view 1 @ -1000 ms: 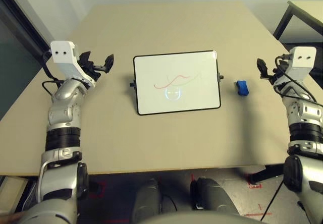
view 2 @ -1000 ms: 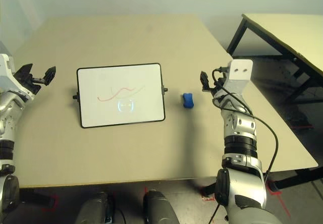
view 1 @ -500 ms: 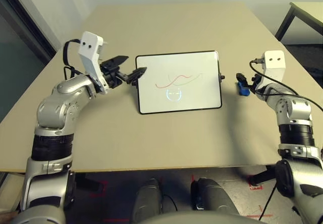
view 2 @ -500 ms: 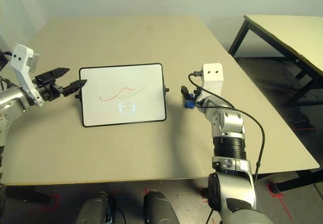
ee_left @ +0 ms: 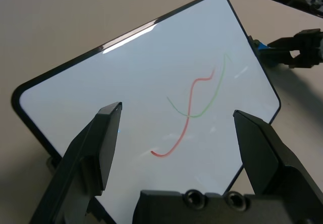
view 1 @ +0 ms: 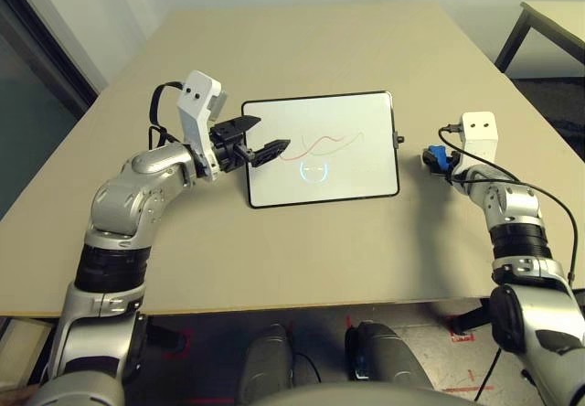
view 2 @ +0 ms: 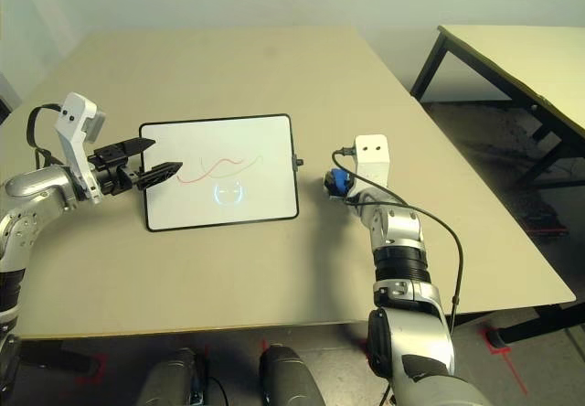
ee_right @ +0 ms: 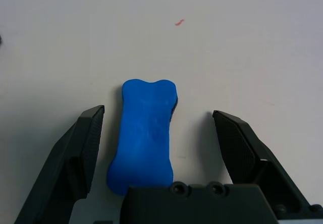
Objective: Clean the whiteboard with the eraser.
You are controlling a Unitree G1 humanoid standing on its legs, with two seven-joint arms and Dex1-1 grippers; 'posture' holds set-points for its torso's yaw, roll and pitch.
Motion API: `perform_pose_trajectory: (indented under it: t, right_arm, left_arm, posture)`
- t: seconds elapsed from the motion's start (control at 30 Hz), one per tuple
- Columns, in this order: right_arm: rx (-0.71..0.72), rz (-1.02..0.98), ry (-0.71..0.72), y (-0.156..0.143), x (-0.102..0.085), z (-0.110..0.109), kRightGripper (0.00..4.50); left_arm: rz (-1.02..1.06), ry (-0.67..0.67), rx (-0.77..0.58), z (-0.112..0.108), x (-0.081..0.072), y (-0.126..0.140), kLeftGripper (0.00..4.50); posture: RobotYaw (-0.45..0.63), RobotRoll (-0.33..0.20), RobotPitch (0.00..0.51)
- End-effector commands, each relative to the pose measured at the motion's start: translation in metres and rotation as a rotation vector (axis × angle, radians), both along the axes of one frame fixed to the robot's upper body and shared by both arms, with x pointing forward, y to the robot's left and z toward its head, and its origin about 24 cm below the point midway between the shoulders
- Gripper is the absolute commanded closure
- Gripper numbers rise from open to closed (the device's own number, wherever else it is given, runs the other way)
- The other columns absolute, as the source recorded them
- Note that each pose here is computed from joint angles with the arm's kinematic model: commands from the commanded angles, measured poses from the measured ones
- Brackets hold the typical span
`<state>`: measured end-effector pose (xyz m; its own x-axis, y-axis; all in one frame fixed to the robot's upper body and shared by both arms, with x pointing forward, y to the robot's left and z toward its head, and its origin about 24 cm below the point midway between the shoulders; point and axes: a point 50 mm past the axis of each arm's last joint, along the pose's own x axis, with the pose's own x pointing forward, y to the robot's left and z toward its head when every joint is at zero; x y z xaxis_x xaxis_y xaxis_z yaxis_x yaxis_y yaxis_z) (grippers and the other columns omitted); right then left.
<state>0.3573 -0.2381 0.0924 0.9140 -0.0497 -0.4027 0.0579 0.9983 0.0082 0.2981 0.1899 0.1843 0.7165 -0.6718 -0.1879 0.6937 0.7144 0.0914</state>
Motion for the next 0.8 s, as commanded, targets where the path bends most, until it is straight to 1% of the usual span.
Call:
perform_pose_trajectory:
  t: [0.03,0.1,0.23,0.33,0.4,0.43,0.5,0.63,0.73,0.8]
  right_arm:
    - [-0.010,0.001,0.002,0.003,0.002,-0.001,0.37]
    - [-0.026,0.011,-0.001,0.004,0.002,0.000,0.78]
    - [-0.064,0.029,-0.014,0.006,0.002,0.002,1.99]
    - [-0.076,0.037,-0.006,0.009,0.000,-0.001,2.88]
    - [-0.083,0.040,-0.001,0.010,-0.002,-0.004,3.41]
    - [-0.086,0.040,0.000,0.009,-0.002,-0.004,3.56]
    - [-0.087,0.035,-0.004,0.008,-0.003,-0.004,3.72]
    - [-0.099,0.016,-0.039,0.003,-0.002,0.005,3.72]
    - [-0.098,0.017,-0.096,0.002,0.001,0.021,3.72]
    - [-0.095,0.054,-0.162,0.008,0.002,0.041,3.72]
  left_arm:
    - [-0.021,0.033,0.021,-0.005,-0.003,-0.002,0.00]
    - [-0.021,0.034,0.021,-0.004,-0.003,-0.002,0.00]
    - [-0.019,0.036,0.020,-0.005,-0.003,-0.001,0.00]
    - [-0.014,0.036,0.019,-0.005,-0.002,-0.001,0.00]
    - [-0.009,0.038,0.001,-0.004,-0.001,-0.001,0.00]
    - [-0.007,0.038,-0.003,-0.004,-0.001,-0.001,0.00]
    - [-0.006,0.038,-0.001,-0.004,-0.001,0.000,0.00]
    - [-0.006,0.039,0.002,-0.004,0.000,0.000,0.00]
    - [-0.009,0.040,0.001,-0.004,0.001,-0.001,0.00]
    - [-0.013,0.041,0.002,-0.004,0.001,-0.003,0.00]
  posture:
    - [0.01,0.000,0.084]
    - [0.01,0.000,0.083]
    - [0.01,0.000,0.082]
    - [0.01,0.000,0.081]
    - [0.00,0.000,0.081]
    - [0.00,0.000,0.081]
    - [0.00,0.000,0.081]
    - [0.00,0.000,0.080]
    - [-0.01,0.000,0.078]
    - [-0.01,0.000,0.078]
